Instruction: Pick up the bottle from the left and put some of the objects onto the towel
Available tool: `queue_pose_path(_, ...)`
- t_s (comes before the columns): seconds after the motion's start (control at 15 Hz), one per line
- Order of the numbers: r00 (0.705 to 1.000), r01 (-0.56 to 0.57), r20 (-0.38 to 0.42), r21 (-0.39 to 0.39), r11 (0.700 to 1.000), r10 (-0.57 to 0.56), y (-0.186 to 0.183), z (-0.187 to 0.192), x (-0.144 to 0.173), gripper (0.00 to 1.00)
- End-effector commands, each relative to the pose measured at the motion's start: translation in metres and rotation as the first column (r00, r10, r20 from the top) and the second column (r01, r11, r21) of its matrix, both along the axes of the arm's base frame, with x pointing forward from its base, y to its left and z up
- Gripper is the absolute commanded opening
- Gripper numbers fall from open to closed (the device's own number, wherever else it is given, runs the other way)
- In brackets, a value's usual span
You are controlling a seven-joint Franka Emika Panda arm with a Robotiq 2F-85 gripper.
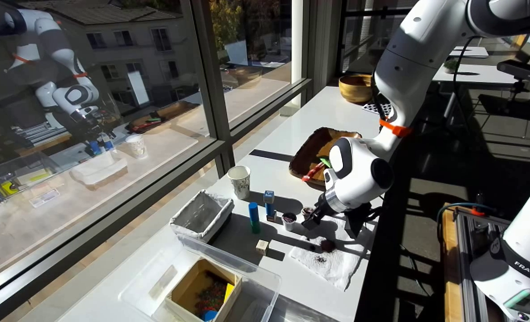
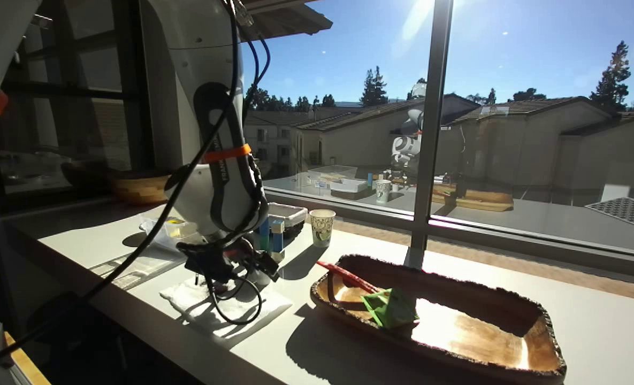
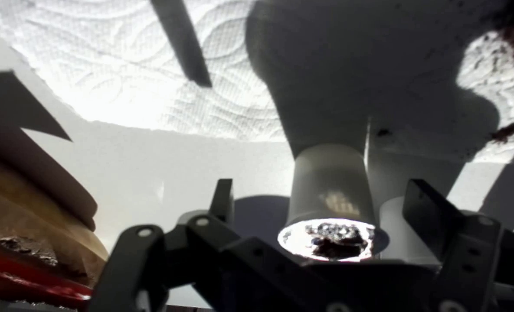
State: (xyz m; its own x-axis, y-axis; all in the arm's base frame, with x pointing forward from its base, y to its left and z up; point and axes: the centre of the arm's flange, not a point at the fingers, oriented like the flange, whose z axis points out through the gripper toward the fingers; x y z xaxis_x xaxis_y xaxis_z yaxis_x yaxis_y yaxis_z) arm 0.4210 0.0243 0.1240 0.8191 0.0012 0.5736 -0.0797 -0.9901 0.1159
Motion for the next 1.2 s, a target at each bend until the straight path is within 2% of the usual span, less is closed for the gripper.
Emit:
queue_pose_path(0.0, 1.000, 0.017, -0.009, -0.027, 1.000, -0.017, -0.002, 0.033, -0.017, 1.00)
queue_pose_path(0.33, 0.998, -0.036, -0.052, 0.016, 0.999, 0.037, 0.004, 0.081, -0.036, 1.00)
queue_pose_path(0.6, 0.983, -0.068, -0.166, 0.082, 0.994, 0.081, 0.013, 0.120, -0.048, 1.00)
queue_pose_path(0.67, 0.974, -0.057, -0.215, 0.094, 0.994, 0.076, 0.013, 0.126, -0.051, 1.00)
queue_pose_path(0.8, 0.957, -0.032, -0.285, 0.069, 0.997, 0.050, 0.010, 0.127, -0.063, 1.00)
queue_pose_path(1.0, 0.918, 0.004, -0.397, 0.013, 1.000, 0.002, 0.011, 0.106, -0.087, 1.00)
queue_pose_path(1.13, 0.901, 0.015, -0.434, 0.012, 1.000, -0.008, 0.018, 0.099, -0.099, 1.00)
